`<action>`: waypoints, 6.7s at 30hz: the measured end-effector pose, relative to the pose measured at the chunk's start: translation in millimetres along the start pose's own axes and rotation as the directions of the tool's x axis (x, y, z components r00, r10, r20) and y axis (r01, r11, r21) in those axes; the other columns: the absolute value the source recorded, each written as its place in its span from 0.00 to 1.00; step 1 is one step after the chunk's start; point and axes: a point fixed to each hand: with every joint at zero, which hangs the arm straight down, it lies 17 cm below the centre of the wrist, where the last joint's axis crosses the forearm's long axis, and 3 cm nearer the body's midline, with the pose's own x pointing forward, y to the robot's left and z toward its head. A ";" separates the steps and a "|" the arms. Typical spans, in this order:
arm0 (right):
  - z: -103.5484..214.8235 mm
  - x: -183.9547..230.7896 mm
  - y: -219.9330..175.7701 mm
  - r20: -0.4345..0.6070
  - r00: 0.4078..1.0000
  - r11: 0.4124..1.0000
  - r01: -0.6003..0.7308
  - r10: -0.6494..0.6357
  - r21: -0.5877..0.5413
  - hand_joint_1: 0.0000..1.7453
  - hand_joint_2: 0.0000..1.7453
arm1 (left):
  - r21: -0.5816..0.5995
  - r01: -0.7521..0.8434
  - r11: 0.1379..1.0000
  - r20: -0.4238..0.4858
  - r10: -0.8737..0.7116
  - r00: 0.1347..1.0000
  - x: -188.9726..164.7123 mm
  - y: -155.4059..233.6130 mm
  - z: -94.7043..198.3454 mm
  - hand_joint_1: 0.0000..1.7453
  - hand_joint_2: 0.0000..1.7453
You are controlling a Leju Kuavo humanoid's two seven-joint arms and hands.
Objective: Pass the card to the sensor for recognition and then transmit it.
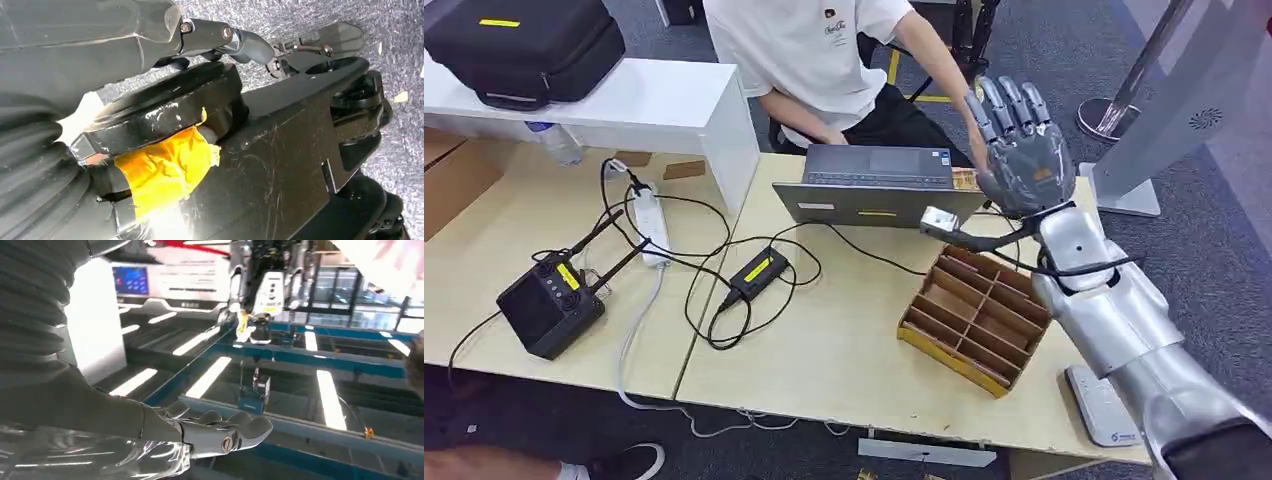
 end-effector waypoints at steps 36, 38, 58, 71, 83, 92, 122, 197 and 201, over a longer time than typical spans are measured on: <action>308.9 78.7 -115.6 -0.102 0.940 0.931 0.336 -0.324 0.143 0.00 1.00 | 0.068 -0.328 0.942 0.048 0.325 0.944 2.9 11.3 -1.4 0.00 1.00; 319.4 88.4 -101.4 -0.097 0.933 0.908 0.360 -0.347 0.214 0.00 1.00 | 0.067 -0.330 0.942 0.047 0.327 0.944 2.6 10.7 -1.4 0.00 1.00; 353.4 150.2 -23.0 -0.084 0.915 0.838 0.395 -0.394 0.377 0.00 1.00 | 0.077 -0.274 0.959 0.006 0.274 0.962 -3.9 8.6 -1.9 0.00 1.00; 356.3 155.5 3.0 -0.132 0.919 0.834 0.393 -0.372 0.387 0.00 1.00 | 0.094 -0.259 0.961 -0.032 0.263 0.964 -10.5 10.0 -2.1 0.00 1.00; 343.1 131.3 15.5 -0.172 0.930 0.863 0.366 -0.325 0.348 0.00 1.00 | 0.107 -0.224 0.969 -0.041 0.229 0.973 -10.6 12.3 -2.2 0.00 1.00; 314.1 116.1 7.6 -0.157 0.942 0.909 0.329 -0.297 0.257 0.00 1.00 | 0.108 -0.198 0.974 -0.047 0.204 0.978 -10.3 12.5 -2.2 0.00 1.00; 342.3 86.5 63.5 -0.325 0.922 0.879 0.325 -0.212 0.350 0.00 1.00 | 0.110 -0.162 0.981 -0.058 0.170 0.984 -10.2 13.1 -2.2 0.00 1.00; 346.0 49.3 69.7 -0.447 0.871 0.883 0.360 -0.204 0.300 0.00 1.00 | 0.122 -0.122 0.985 -0.070 0.131 0.989 -10.6 15.4 -2.2 0.00 1.00; 339.8 50.1 71.4 -0.438 0.874 0.885 0.361 -0.211 0.294 0.00 1.00 | 0.121 -0.118 0.986 -0.071 0.127 0.989 -10.5 15.4 -2.2 0.00 1.00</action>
